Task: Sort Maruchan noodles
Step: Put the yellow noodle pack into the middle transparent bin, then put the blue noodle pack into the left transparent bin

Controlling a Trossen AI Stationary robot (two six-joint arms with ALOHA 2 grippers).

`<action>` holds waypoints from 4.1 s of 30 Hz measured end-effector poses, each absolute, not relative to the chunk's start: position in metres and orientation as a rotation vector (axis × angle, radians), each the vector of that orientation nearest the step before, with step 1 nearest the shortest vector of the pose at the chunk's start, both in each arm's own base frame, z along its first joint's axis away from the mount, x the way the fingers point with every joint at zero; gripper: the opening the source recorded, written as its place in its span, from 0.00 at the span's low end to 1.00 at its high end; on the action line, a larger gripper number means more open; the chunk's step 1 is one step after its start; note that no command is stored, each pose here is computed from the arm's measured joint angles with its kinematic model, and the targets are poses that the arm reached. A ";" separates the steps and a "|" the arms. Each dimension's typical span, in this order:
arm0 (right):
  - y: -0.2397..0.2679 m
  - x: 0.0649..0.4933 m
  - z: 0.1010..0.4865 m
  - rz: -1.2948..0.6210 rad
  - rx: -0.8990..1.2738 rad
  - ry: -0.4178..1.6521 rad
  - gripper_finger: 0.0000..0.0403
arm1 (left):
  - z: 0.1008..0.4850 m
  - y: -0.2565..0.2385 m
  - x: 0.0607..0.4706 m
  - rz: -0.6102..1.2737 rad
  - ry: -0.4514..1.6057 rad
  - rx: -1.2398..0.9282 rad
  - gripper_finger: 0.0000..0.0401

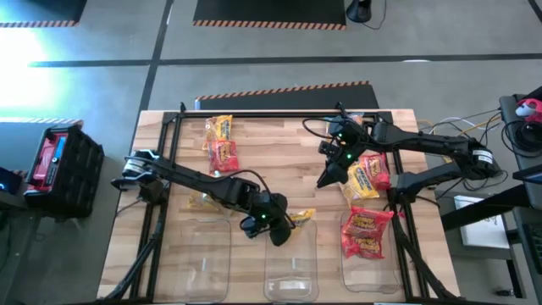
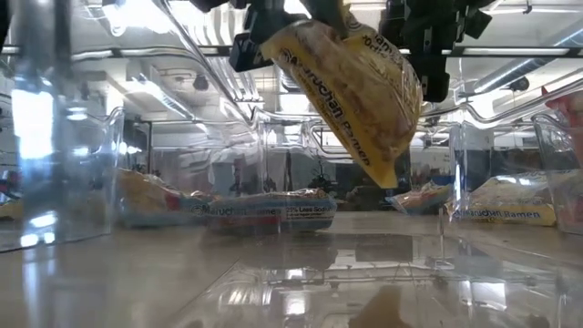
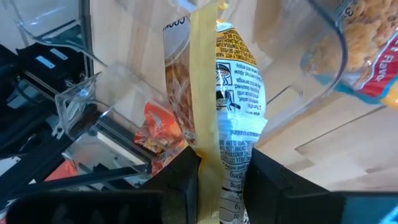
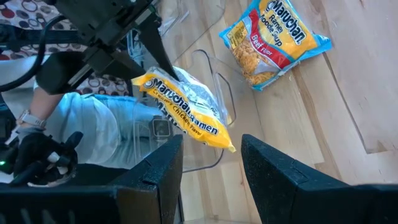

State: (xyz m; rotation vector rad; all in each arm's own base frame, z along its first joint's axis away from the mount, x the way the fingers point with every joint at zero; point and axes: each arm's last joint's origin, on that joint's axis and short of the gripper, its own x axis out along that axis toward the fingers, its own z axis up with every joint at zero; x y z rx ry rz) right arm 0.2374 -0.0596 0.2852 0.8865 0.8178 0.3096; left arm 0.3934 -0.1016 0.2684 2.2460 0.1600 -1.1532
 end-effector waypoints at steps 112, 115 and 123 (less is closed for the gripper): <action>-0.071 0.246 0.288 -0.030 0.793 0.703 0.38 | 0.161 -0.027 0.341 0.326 1.069 -0.481 0.46; -0.072 0.249 0.290 -0.019 0.772 0.669 0.38 | 0.160 -0.007 0.343 0.342 1.054 -0.453 0.46; -0.073 0.250 0.290 -0.036 0.765 0.660 0.38 | 0.154 0.050 0.358 0.381 0.905 -0.483 0.46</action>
